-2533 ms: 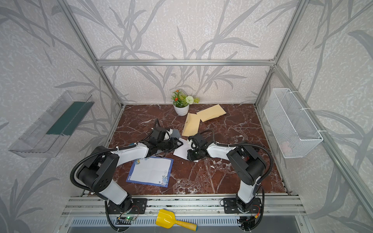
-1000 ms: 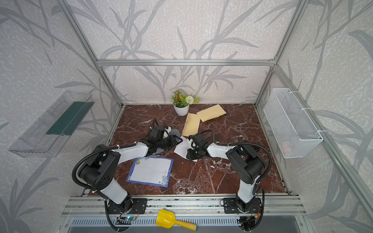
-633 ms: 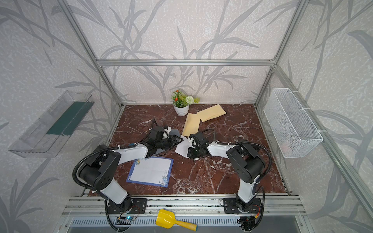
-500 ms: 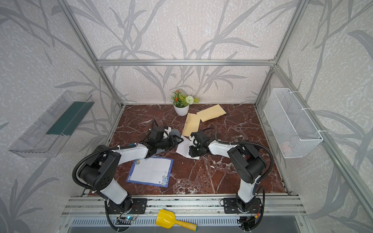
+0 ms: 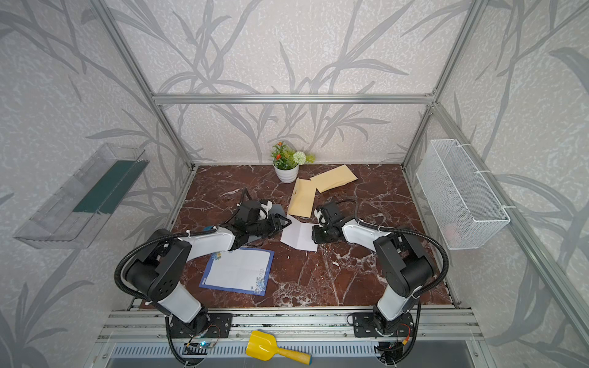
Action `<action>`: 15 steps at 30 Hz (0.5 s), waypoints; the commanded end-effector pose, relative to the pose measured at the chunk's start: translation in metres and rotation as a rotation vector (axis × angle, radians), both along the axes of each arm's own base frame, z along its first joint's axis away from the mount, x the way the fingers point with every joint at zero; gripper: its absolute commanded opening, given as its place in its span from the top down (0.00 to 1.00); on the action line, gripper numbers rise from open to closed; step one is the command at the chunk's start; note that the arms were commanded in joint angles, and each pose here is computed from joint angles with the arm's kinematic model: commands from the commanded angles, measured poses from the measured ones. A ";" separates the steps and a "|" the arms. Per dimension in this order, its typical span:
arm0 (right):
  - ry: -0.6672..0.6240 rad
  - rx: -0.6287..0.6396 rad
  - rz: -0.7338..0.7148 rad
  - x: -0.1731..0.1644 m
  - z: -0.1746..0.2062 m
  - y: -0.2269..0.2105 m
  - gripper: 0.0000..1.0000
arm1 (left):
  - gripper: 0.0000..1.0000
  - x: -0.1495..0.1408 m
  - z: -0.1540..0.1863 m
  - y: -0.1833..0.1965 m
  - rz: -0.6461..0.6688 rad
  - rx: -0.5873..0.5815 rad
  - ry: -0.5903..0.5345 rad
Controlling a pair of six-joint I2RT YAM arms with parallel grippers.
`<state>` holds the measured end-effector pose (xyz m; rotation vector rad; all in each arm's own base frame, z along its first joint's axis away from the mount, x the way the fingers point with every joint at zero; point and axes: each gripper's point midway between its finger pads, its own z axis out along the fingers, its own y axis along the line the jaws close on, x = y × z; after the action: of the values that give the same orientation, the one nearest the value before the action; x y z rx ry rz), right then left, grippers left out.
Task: Fold the letter paper in half and place it into the envelope
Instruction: Fold the letter paper at the center of the board.
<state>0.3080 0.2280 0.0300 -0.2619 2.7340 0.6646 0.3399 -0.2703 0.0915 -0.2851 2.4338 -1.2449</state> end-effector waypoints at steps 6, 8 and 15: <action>0.060 -0.011 0.016 -0.009 -0.028 0.001 0.81 | 0.43 0.005 0.022 -0.036 -0.055 -0.055 -0.038; 0.063 -0.003 0.016 -0.008 -0.030 0.002 0.81 | 0.43 0.005 0.024 -0.043 -0.063 -0.061 -0.044; 0.074 0.027 0.004 -0.010 -0.037 0.006 0.81 | 0.44 0.008 0.019 -0.067 -0.094 -0.085 -0.034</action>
<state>0.3162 0.2428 0.0195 -0.2758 2.6948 0.7555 0.3422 -0.3255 0.1026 -0.1810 2.4232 -1.3377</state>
